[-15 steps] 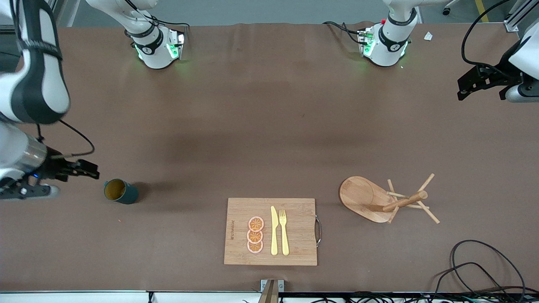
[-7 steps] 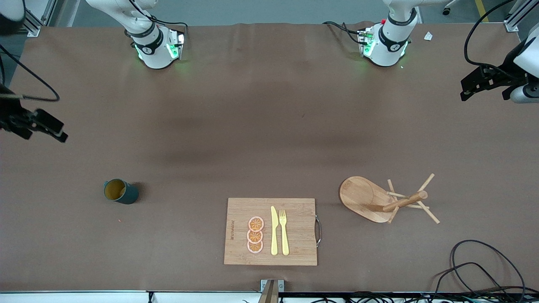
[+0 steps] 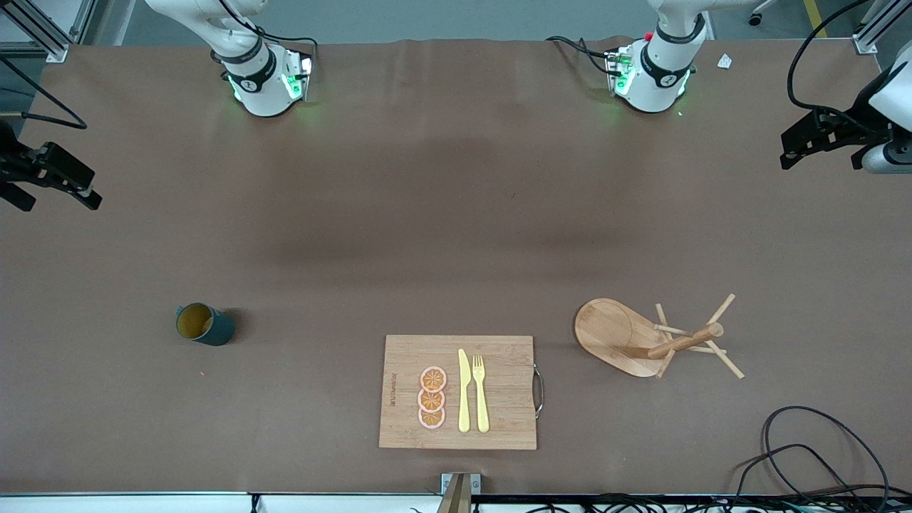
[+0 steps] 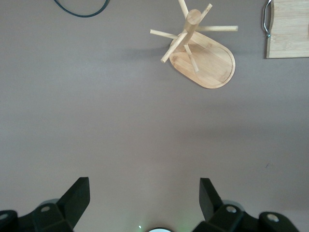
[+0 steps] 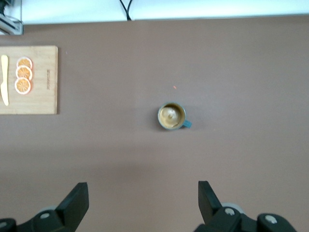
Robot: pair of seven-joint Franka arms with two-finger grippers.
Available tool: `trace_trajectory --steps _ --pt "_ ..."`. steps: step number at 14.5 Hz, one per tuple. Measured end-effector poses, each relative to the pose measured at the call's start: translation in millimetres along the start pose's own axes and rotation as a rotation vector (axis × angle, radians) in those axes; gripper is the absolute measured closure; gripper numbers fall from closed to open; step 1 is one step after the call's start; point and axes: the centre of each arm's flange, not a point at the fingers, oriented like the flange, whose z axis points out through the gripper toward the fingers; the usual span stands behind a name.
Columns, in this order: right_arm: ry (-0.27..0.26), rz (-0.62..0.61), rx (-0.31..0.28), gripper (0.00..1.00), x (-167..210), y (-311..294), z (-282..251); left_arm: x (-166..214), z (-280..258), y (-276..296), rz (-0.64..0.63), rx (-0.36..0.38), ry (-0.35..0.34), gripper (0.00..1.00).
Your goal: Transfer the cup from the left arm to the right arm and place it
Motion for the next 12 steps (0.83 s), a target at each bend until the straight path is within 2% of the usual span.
trace_trajectory --steps 3,12 --pt "-0.026 0.0 0.0 0.0 -2 0 11 -1 1 0 0.001 0.0 -0.007 0.0" --pt "-0.026 0.007 -0.004 0.0 -2 5 12 -3 3 16 0.034 0.002 -0.022 0.0"
